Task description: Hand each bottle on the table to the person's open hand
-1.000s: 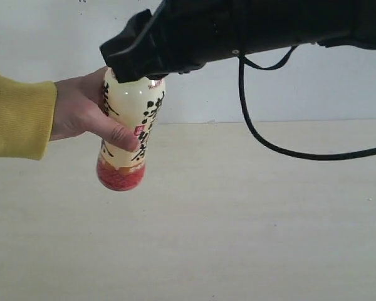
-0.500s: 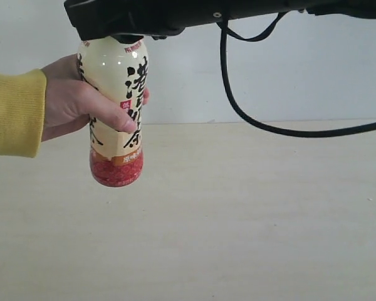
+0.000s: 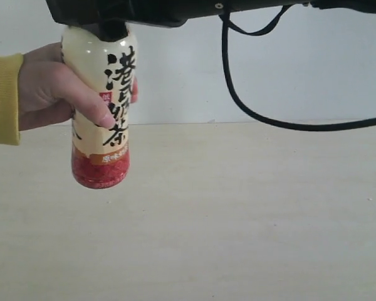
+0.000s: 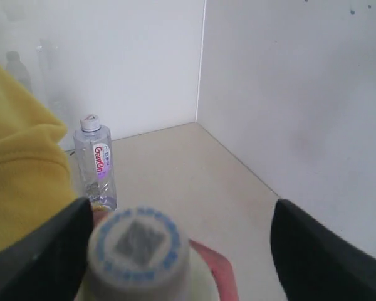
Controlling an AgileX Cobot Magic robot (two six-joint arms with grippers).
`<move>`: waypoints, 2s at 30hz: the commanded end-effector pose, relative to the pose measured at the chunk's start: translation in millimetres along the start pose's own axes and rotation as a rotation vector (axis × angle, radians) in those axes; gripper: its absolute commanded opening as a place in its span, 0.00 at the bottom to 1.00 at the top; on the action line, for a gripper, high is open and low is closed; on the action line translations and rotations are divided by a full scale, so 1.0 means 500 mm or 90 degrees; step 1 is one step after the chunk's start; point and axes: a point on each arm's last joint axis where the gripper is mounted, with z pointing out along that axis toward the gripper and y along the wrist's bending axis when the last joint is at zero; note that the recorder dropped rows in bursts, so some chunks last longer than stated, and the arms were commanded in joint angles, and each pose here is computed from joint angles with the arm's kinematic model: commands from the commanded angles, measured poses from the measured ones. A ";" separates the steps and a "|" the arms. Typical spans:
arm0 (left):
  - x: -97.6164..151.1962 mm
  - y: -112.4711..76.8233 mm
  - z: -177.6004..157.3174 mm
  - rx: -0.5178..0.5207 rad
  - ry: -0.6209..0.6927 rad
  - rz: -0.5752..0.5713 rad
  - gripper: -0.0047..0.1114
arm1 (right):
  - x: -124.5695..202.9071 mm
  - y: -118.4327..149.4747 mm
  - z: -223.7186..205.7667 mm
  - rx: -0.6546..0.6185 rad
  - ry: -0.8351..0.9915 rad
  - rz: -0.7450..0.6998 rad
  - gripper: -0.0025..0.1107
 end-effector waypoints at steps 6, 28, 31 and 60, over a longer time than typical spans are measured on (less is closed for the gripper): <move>0.002 0.000 0.001 -0.001 0.001 0.000 0.08 | -0.048 0.007 -0.070 0.052 -0.016 -0.057 0.66; 0.002 0.000 0.001 -0.001 0.001 0.000 0.08 | 0.187 -0.097 -0.211 0.312 0.183 0.010 0.02; 0.002 0.000 0.001 -0.001 0.001 0.000 0.08 | 0.210 -0.091 -0.233 0.329 0.184 0.023 0.02; 0.002 0.000 0.001 -0.001 0.001 0.000 0.08 | 0.358 -0.080 -0.265 0.420 0.193 0.088 0.02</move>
